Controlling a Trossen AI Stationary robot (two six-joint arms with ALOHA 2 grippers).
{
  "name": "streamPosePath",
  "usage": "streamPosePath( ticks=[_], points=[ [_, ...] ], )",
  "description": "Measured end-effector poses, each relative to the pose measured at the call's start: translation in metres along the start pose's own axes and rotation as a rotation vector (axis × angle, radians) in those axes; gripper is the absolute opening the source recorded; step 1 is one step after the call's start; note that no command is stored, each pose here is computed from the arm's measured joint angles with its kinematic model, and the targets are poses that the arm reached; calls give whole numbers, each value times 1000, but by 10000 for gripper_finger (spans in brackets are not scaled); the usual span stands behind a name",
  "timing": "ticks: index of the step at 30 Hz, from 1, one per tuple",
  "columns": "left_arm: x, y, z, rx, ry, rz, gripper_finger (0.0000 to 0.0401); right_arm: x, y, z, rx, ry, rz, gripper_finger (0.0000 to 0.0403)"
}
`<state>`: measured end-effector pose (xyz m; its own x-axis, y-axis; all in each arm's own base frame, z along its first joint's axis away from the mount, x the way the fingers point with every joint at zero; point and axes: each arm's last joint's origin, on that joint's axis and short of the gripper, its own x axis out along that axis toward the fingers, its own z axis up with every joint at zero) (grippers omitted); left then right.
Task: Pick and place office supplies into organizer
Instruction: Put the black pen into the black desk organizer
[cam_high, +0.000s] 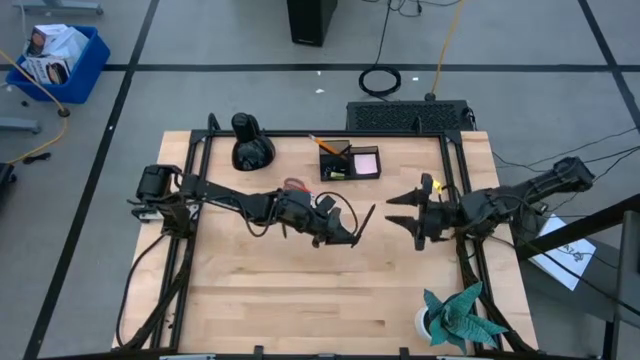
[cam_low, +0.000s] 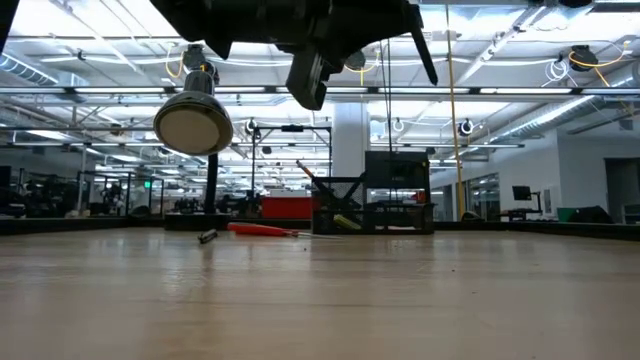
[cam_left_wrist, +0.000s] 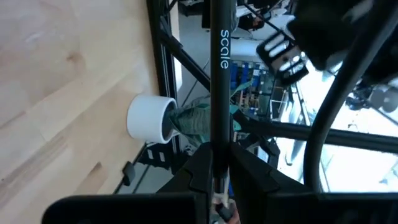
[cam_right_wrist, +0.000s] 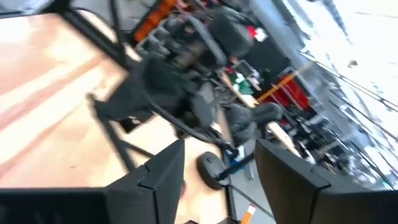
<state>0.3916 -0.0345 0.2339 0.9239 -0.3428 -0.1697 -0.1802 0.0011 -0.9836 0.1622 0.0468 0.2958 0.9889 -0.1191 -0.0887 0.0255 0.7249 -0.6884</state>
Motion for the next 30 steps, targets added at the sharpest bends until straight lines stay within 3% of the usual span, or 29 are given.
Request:
streamPosePath(
  ticks=[6, 17, 30],
  points=[
    [-3, -3, 10, -105, -4, -26, 42, -5, 15, 4, -61, 81, 97, 210],
    [-4, -8, 14, -322, -52, -87, 42, 14, 34, -2, -143, 235, 60, 212],
    [-4, -9, 14, -329, -90, -106, 42, 38, 52, -3, -137, 246, 68, 204]
  ],
)
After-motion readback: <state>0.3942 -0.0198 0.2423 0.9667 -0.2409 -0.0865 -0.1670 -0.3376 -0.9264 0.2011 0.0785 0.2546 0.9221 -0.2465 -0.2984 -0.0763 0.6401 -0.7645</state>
